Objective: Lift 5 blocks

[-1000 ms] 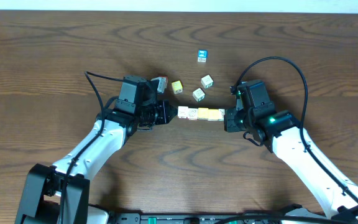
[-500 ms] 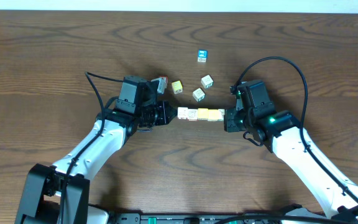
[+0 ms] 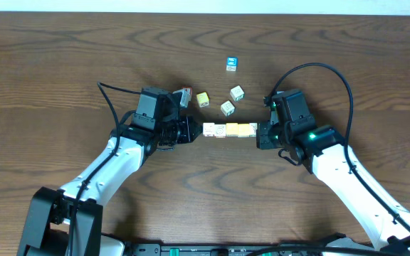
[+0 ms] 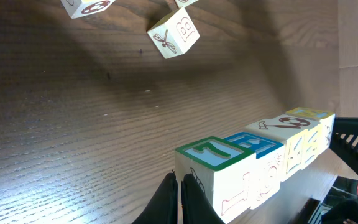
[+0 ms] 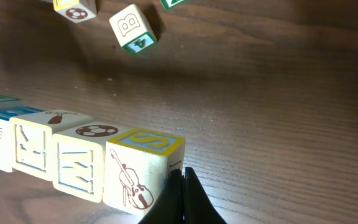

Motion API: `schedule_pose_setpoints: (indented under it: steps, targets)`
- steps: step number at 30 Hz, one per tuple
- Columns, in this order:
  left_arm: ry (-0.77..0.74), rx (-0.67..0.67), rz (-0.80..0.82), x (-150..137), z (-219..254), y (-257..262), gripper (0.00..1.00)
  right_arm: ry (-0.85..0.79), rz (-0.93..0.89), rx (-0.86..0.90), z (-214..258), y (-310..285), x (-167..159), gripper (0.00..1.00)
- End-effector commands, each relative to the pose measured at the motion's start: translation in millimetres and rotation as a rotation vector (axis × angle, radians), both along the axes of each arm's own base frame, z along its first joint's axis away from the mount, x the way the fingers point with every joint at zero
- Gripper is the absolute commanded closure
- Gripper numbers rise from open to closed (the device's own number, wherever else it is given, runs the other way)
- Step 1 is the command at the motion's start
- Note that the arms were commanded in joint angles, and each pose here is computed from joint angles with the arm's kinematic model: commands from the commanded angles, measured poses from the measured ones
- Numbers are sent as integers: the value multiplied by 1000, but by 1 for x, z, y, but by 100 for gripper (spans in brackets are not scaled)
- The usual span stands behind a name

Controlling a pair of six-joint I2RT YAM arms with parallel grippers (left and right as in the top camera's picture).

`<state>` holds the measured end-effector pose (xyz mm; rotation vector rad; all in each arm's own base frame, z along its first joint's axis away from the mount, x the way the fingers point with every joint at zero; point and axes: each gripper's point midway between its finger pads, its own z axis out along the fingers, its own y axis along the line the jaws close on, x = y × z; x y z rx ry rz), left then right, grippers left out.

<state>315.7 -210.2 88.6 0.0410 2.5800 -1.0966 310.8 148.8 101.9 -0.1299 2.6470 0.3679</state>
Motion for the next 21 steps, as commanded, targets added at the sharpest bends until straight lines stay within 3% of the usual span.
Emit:
schedule_pose_setpoints:
  steps: [1,21]
  targets:
    - [-50,-169,-170,-15,48,-39,93,21,206,238,31,59,-18,99]
    - [-86,-174,-167,-19,65,-37,93,18,196,223,30,56,-17,99]
